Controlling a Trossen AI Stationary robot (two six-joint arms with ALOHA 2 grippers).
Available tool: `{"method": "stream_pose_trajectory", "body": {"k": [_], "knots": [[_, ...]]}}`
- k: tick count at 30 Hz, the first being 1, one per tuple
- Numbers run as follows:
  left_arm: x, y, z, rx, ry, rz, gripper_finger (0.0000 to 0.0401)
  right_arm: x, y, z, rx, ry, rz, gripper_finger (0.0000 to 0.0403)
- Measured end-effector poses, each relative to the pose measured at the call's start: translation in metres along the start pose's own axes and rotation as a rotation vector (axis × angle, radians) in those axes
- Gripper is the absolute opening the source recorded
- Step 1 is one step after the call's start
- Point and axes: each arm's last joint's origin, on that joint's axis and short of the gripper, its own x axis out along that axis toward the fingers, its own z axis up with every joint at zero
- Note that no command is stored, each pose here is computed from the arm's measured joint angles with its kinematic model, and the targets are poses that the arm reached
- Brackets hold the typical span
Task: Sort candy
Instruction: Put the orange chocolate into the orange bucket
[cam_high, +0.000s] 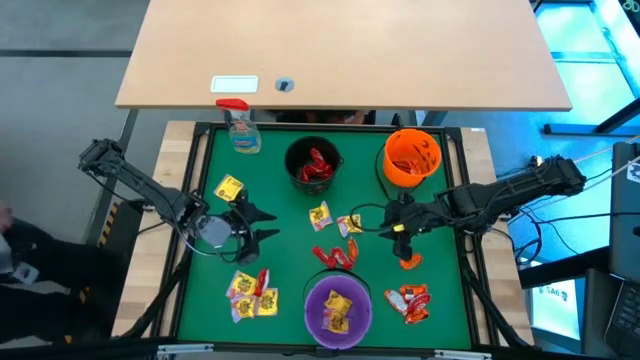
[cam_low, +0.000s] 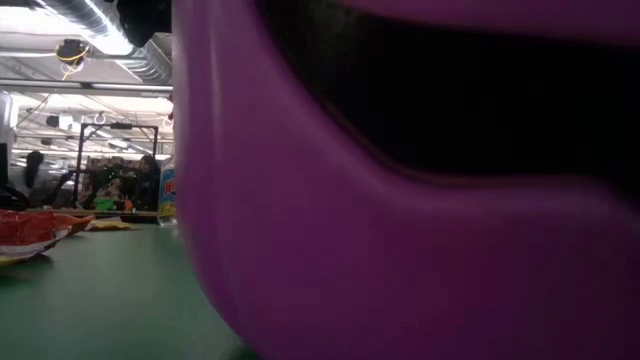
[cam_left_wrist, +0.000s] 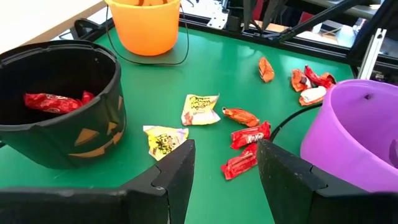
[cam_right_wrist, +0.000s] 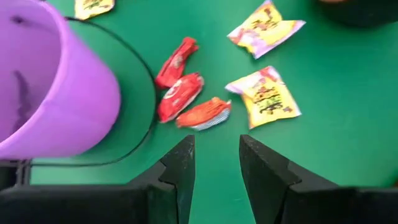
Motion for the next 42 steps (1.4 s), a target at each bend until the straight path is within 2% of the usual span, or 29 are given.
{"method": "stream_pose_trajectory", "body": {"k": [8,11,14,19,22,26,29,36,39,42], "knots": [[0.0,0.001,-0.001,0.016,0.007,0.011,0.0163,-0.005,0.028,-0.018,-0.092,0.042,0.075,0.0121],[0.0,0.0,-0.002,-0.013,0.035,-0.035,0.0163,-0.01,0.041,-0.031,-0.12,0.092,0.111,0.0121],[0.0,-0.001,-0.002,0.012,0.047,-0.052,0.0163,-0.015,0.051,-0.047,-0.127,0.163,0.112,0.0121],[0.0,-0.001,-0.003,0.02,0.049,-0.05,0.0163,-0.019,0.052,-0.071,-0.006,0.225,-0.092,0.0123],[0.0,0.0,-0.003,0.024,0.054,-0.046,0.0163,-0.019,0.056,-0.084,-0.014,0.334,-0.112,0.0131],[0.0,0.0,-0.003,0.025,0.056,-0.047,0.0163,-0.016,0.066,-0.095,0.009,0.356,-0.13,0.0149],[0.0,0.0,-0.003,0.025,0.057,-0.048,0.0163,-0.007,0.073,-0.103,-0.028,0.389,-0.153,0.0176],[0.0,0.0,-0.004,0.027,0.058,-0.047,0.0163,0.021,0.073,-0.118,-0.15,0.479,-0.331,0.0254],[0.0,0.0,-0.004,0.028,0.056,-0.041,0.0163,0.037,0.063,-0.126,-0.166,0.511,-0.394,0.0271],[0.0,0.0,-0.003,0.027,0.053,-0.036,0.0163,0.053,0.05,-0.132,-0.141,0.556,-0.373,0.0274]]}}
